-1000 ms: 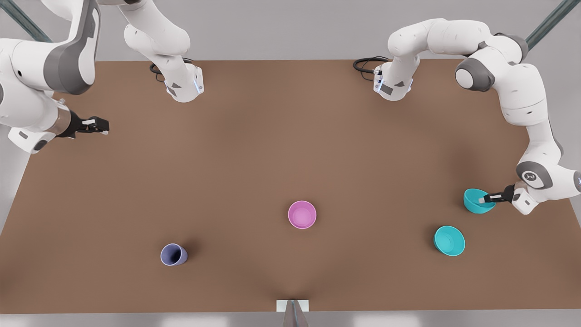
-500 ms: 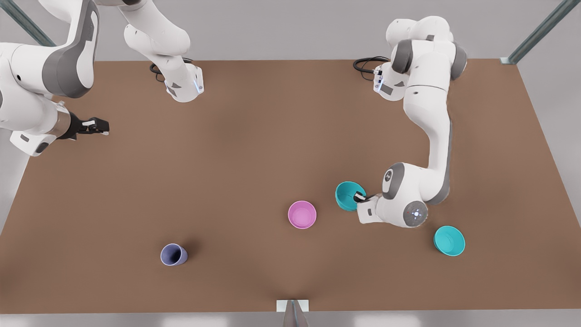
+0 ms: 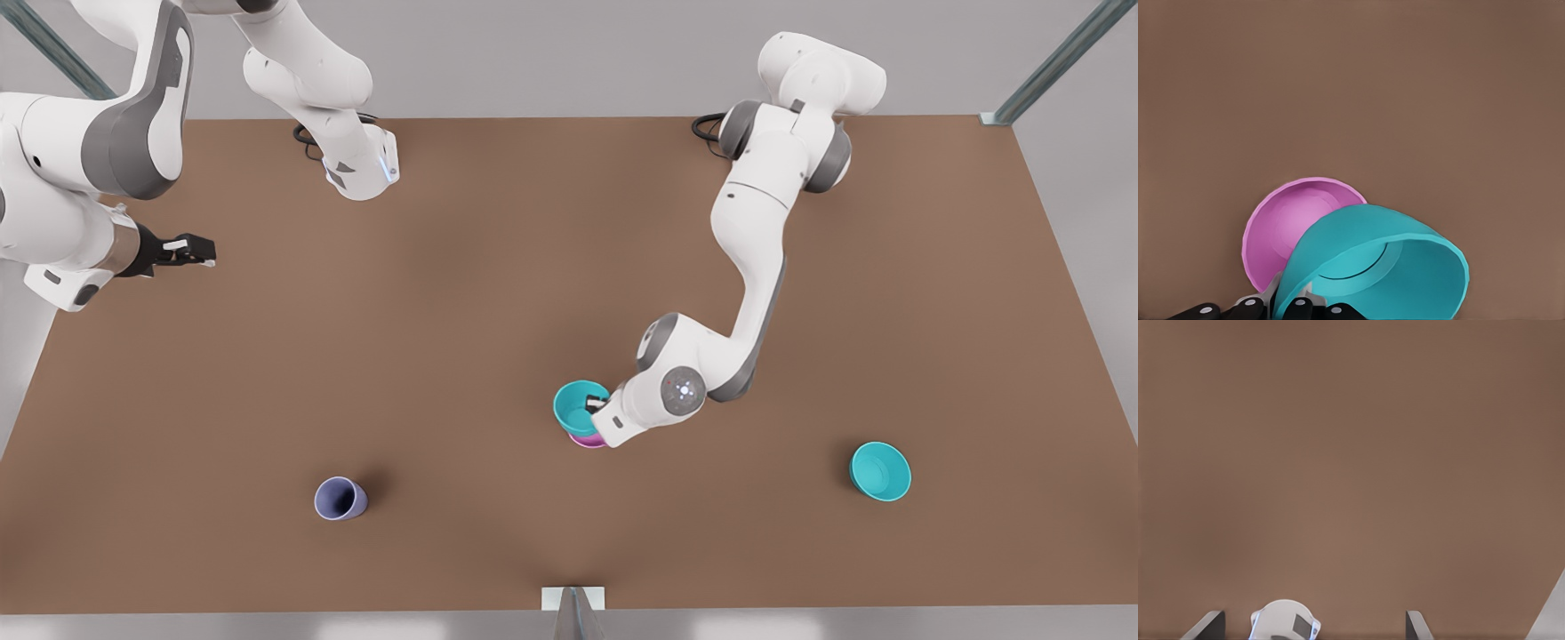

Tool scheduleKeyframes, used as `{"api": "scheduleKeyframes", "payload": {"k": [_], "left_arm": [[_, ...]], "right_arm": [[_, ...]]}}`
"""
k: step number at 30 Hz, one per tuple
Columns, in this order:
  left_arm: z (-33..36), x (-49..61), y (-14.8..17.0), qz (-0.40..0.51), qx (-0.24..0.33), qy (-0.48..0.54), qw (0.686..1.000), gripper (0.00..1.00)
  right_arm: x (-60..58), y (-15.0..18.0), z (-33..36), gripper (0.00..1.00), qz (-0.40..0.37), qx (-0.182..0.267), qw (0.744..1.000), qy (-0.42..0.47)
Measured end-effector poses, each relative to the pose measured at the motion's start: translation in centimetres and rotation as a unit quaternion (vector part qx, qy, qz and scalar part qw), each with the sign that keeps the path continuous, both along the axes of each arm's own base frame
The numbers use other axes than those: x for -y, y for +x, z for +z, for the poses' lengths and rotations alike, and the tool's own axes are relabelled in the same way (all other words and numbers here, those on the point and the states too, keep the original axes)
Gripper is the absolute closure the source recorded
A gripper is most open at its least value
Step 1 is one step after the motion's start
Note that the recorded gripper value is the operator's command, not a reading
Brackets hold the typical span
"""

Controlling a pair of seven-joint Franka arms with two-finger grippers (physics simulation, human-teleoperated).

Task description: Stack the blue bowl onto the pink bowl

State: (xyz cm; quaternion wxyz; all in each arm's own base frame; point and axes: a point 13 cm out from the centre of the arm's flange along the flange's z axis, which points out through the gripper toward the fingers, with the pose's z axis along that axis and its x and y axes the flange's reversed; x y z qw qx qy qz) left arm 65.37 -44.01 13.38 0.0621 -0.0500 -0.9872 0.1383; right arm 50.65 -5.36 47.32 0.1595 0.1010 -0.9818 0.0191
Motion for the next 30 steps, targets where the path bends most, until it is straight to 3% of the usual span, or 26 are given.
{"api": "scheduleKeyframes", "payload": {"k": [11, 12, 13, 18, 20, 21, 24, 27, 30], "left_arm": [[-1.1, -1.6, -0.6, 0.116, -0.046, 0.030, 0.992, 0.79], [-1.1, -1.6, -0.6, 0.123, -0.048, 0.031, 0.991, 0.65], [-1.1, -1.6, -0.6, 0.129, -0.051, 0.032, 0.990, 0.00], [1.5, -3.6, 0.4, 0.159, -0.049, 0.040, 0.985, 0.00], [11.7, -16.0, 5.6, 0.209, 0.011, 0.095, 0.973, 0.00], [18.2, -21.7, 6.4, 0.224, 0.039, 0.118, 0.967, 0.00], [29.2, -29.7, 2.6, 0.207, 0.041, 0.137, 0.968, 0.00], [32.0, -31.9, -3.9, 0.142, 0.015, 0.132, 0.981, 0.00], [32.8, -32.7, -5.7, 0.107, 0.014, 0.145, 0.983, 0.00]], "right_arm": [[0.0, 0.0, -0.2, 0.00, 0.002, -0.004, 1.000, 0.003], [0.0, 0.0, -0.2, 0.00, 0.002, -0.004, 1.000, 0.003], [0.0, 0.0, -0.2, 0.00, 0.002, -0.004, 1.000, 0.003], [-0.1, 0.0, -0.3, 0.00, 0.003, -0.004, 1.000, 0.003], [-0.1, 0.0, -0.4, 0.00, 0.003, -0.005, 1.000, 0.004], [-0.1, 0.0, -0.4, 0.00, 0.004, -0.005, 1.000, 0.004], [-0.1, 0.0, -0.3, 0.00, 0.004, -0.005, 1.000, 0.004], [-0.1, 0.0, -0.3, 0.00, 0.004, -0.005, 1.000, 0.004], [-0.1, 0.0, -0.3, 0.00, 0.004, -0.005, 1.000, 0.004]]}}
